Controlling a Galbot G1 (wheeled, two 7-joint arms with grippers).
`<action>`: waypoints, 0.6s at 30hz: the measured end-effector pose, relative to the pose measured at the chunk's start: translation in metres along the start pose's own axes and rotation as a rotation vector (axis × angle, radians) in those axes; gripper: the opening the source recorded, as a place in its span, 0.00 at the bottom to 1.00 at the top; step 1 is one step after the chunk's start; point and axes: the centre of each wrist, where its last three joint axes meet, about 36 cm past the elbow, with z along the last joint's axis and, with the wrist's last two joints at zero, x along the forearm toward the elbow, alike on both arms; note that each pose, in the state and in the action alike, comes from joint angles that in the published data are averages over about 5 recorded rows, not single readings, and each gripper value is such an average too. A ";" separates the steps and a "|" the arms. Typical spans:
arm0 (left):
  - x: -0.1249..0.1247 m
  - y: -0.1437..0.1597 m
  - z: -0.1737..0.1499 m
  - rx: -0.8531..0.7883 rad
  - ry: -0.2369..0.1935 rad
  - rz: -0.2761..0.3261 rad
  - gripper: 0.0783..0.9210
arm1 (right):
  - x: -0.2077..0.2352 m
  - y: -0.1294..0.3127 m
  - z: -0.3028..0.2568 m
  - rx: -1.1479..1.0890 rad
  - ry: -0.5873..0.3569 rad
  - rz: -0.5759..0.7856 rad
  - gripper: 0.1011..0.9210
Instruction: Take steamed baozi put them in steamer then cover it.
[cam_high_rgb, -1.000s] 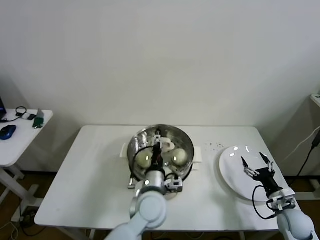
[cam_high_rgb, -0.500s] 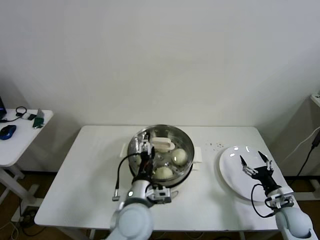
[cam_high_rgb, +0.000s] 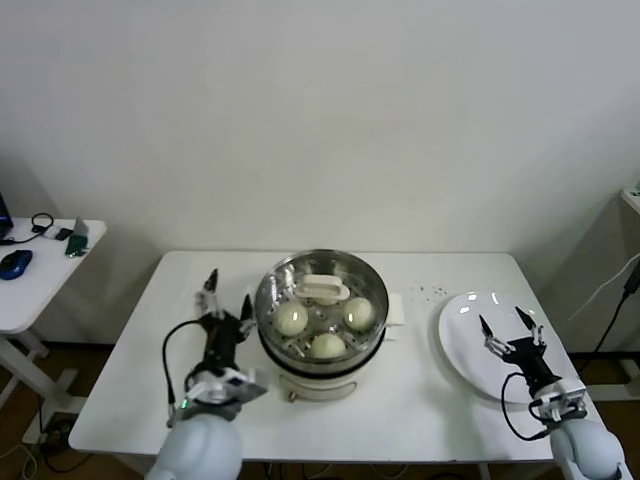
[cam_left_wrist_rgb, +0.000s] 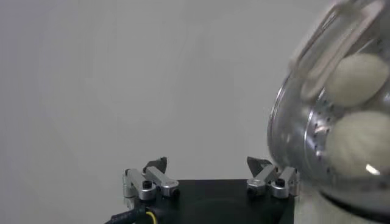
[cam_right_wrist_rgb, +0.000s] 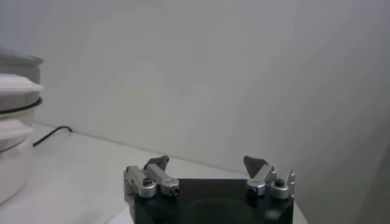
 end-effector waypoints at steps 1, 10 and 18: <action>-0.001 0.001 0.009 0.037 0.007 0.003 0.88 | 0.001 0.001 0.000 -0.002 -0.001 -0.001 0.88; -0.001 0.000 0.087 0.413 -0.060 -0.020 0.88 | 0.009 0.007 0.001 -0.032 -0.013 -0.005 0.88; 0.005 -0.014 0.144 0.642 -0.062 -0.065 0.88 | 0.022 0.017 0.005 -0.071 -0.027 -0.004 0.88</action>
